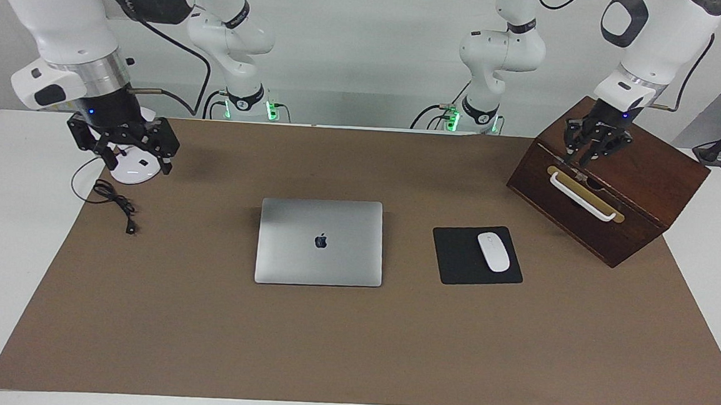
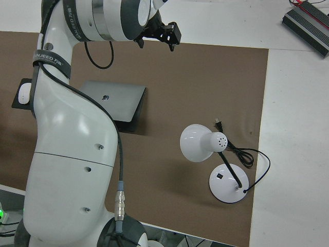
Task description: Close laptop with both arms
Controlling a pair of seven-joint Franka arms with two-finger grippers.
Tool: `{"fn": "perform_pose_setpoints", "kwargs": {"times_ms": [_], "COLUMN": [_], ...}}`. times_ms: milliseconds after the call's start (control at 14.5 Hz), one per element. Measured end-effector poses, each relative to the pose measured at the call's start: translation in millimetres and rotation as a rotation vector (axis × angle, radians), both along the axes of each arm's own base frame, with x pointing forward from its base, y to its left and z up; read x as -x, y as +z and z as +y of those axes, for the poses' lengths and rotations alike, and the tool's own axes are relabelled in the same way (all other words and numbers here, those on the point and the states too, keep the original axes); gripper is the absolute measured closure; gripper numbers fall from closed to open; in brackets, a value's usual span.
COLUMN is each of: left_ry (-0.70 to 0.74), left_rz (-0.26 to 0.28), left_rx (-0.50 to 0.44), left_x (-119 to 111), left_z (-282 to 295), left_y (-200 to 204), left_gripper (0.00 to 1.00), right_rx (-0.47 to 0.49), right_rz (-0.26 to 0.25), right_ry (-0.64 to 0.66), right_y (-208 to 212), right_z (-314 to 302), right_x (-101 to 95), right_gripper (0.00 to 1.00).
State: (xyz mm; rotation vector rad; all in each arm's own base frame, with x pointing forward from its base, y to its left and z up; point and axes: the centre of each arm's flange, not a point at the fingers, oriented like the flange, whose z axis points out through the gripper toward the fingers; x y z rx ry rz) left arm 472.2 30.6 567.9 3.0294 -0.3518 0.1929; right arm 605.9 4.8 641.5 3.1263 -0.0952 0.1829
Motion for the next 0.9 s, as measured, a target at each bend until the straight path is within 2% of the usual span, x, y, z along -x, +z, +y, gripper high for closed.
{"fn": "perform_pose_setpoints", "kwargs": {"times_ms": [276,345,552,897], "left_ry": [0.017,0.051,0.128,0.146], "left_rz": [-0.014,-0.017,-0.020,-0.003], "left_rx": [-0.010,-0.007,-0.001,-0.015], "left_x": [-1,-2,-9,-33], "left_z": [4,6,7,5], "left_y": [9,12,23,55], "left_gripper": [0.06,0.00,0.00,0.00], "right_rx": [0.000,-0.004,-0.032,-0.036], "right_rz": [0.021,0.019,-0.005,-0.039], "right_ry": [-0.009,-0.011,-0.058,-0.067], "right_y": [-7,-7,3,21], "right_z": [6,6,10,15], "right_x": [17.3,20.3,27.5,38.1], "right_gripper": [0.00,0.00,0.00,0.00]}}
